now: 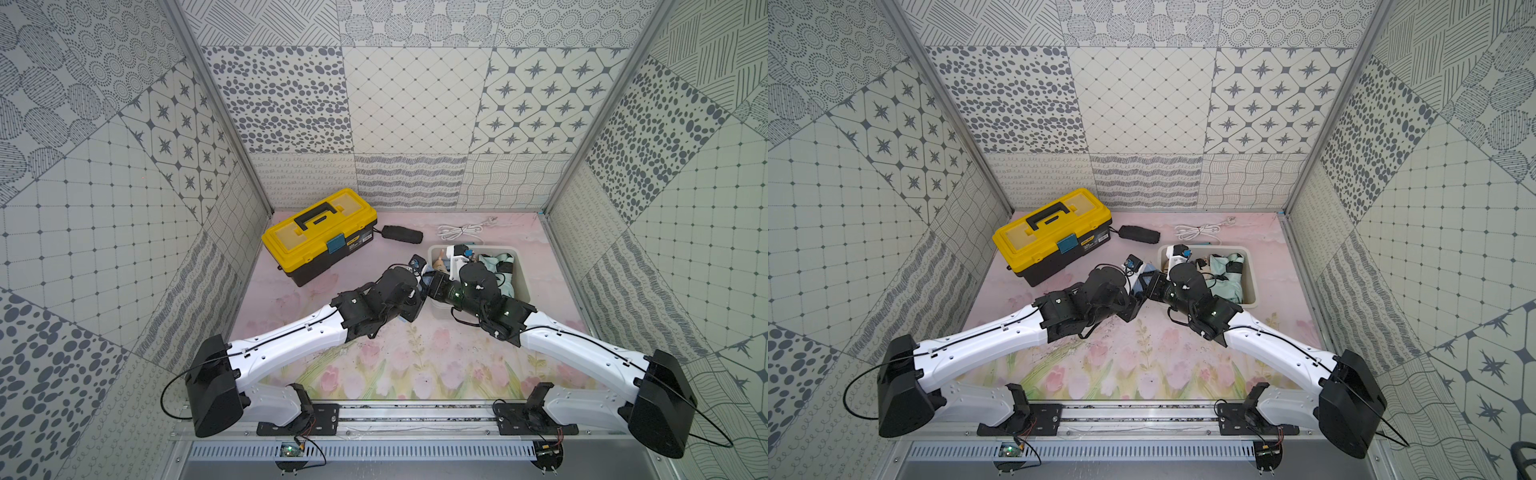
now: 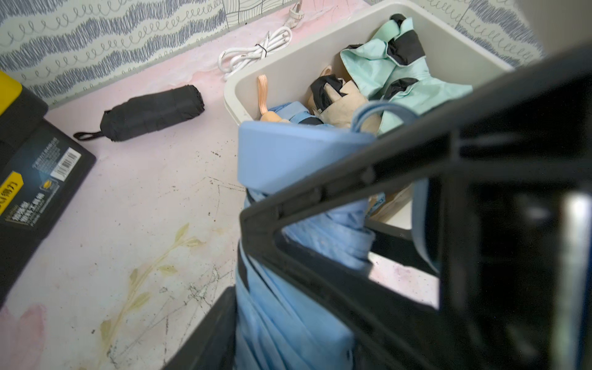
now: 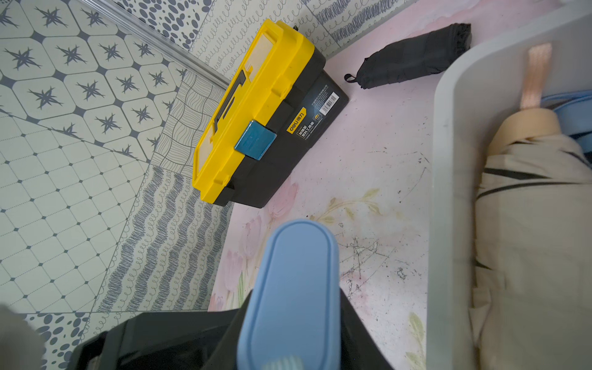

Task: Put the umbrella into the storage box
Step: Place the umbrella in the storage box.

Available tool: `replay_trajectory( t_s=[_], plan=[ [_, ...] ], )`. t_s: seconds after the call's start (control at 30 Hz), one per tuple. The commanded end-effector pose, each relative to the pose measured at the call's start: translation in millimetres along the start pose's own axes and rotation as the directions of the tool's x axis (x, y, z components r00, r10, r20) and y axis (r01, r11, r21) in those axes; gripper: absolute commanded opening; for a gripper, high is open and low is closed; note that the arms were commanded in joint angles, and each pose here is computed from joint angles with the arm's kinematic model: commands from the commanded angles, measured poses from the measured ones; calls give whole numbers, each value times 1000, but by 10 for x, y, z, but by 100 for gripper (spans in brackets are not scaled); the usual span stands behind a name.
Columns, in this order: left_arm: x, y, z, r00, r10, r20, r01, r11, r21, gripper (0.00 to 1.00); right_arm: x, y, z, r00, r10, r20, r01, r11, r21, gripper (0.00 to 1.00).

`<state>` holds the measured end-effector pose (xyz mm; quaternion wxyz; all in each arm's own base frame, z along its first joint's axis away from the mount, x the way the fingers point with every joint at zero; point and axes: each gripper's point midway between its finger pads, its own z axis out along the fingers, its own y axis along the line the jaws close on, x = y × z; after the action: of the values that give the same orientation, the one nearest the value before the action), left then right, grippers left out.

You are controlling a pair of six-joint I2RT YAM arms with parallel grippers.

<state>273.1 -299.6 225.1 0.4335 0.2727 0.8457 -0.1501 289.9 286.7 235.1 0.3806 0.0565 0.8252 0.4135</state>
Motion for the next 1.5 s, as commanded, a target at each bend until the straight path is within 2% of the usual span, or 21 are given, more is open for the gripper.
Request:
replay_trajectory(
  t_s=[0.0, 0.1, 0.17, 0.27, 0.5, 0.73, 1.0, 1.17, 1.47],
  plan=[
    [-382, -150, -188, 988, -48, 143, 35, 995, 90, 71, -163, 119, -71, 999, -4, 34, 6, 999, -45, 24],
    [-410, -163, -286, 984, -59, 169, 40, 993, 114, 83, -256, 83, -128, 999, -3, 35, 5, 999, -52, 22],
    [-433, -170, -374, 980, -68, 187, 43, 990, 133, 94, -305, 76, -179, 1000, -25, 16, 26, 997, -70, 21],
    [-500, -147, -535, 969, -107, 221, 75, 986, 151, 98, -373, 68, -310, 996, -84, -33, 80, 989, -121, 20],
    [-506, 19, -615, 940, -259, 221, 236, 964, 123, 99, -676, -187, -696, 975, -141, -170, 116, 982, -146, 19],
    [-448, 37, -360, 896, -420, 144, 400, 905, 148, 99, -989, -417, -789, 960, -142, -240, 115, 986, -123, 17],
    [-390, -104, -8, 871, -491, 38, 474, 857, 199, 99, -1105, -764, -619, 928, -144, -343, 132, 990, -58, 15],
    [-315, -100, 205, 846, -532, -20, 525, 827, 200, 98, -1199, -954, -477, 921, -155, -359, 158, 987, -22, 16],
    [-183, 10, 457, 837, -543, -66, 546, 822, 160, 97, -1162, -1261, -191, 884, -125, -450, 142, 990, 3, 17]
  ],
)
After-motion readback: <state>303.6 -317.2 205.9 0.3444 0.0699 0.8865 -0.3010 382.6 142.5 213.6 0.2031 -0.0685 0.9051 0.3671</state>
